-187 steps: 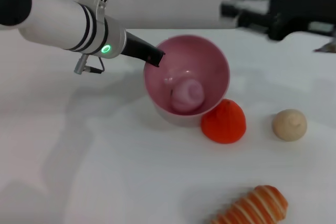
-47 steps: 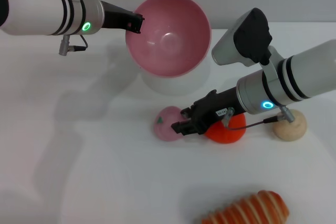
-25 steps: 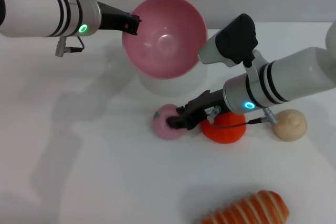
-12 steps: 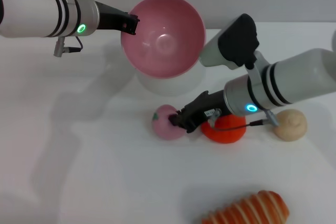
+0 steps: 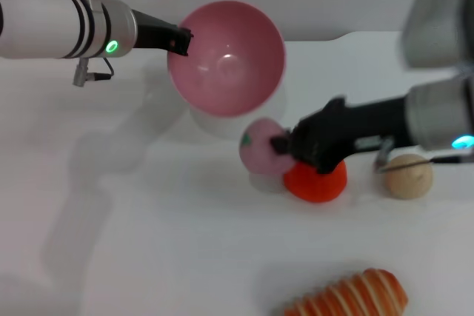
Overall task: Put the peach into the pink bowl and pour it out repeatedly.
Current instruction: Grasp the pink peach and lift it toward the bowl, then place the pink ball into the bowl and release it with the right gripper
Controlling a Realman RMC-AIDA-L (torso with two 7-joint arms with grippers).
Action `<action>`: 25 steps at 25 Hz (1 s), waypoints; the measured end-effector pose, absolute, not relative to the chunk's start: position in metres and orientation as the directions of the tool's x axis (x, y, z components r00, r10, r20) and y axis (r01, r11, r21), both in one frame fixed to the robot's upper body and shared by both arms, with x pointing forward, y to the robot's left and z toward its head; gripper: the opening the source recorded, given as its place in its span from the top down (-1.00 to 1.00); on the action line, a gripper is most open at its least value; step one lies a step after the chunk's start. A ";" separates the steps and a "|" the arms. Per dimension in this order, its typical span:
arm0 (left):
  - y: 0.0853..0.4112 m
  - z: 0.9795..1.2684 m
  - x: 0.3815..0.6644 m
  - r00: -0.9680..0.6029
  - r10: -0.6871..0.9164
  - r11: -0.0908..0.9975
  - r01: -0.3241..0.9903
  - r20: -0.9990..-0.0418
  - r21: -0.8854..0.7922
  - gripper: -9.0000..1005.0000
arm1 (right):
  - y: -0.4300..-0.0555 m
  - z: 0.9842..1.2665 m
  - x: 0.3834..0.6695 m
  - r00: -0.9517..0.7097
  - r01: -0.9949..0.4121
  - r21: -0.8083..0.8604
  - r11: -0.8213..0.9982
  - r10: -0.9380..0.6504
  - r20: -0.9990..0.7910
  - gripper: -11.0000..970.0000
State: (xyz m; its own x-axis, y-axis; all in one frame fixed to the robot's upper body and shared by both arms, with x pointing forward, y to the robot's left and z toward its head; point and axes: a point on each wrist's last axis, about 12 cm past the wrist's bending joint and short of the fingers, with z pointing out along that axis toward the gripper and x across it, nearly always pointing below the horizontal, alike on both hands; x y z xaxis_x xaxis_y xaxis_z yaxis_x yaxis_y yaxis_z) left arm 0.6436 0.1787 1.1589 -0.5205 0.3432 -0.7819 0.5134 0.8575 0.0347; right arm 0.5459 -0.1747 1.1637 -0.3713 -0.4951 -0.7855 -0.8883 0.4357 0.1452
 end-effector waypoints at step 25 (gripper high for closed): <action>0.159 1.164 0.616 -0.637 0.417 0.776 0.620 -0.648 -0.111 0.78 | -0.191 1.181 0.584 -0.191 -0.892 -0.022 0.451 -0.422 -0.886 0.68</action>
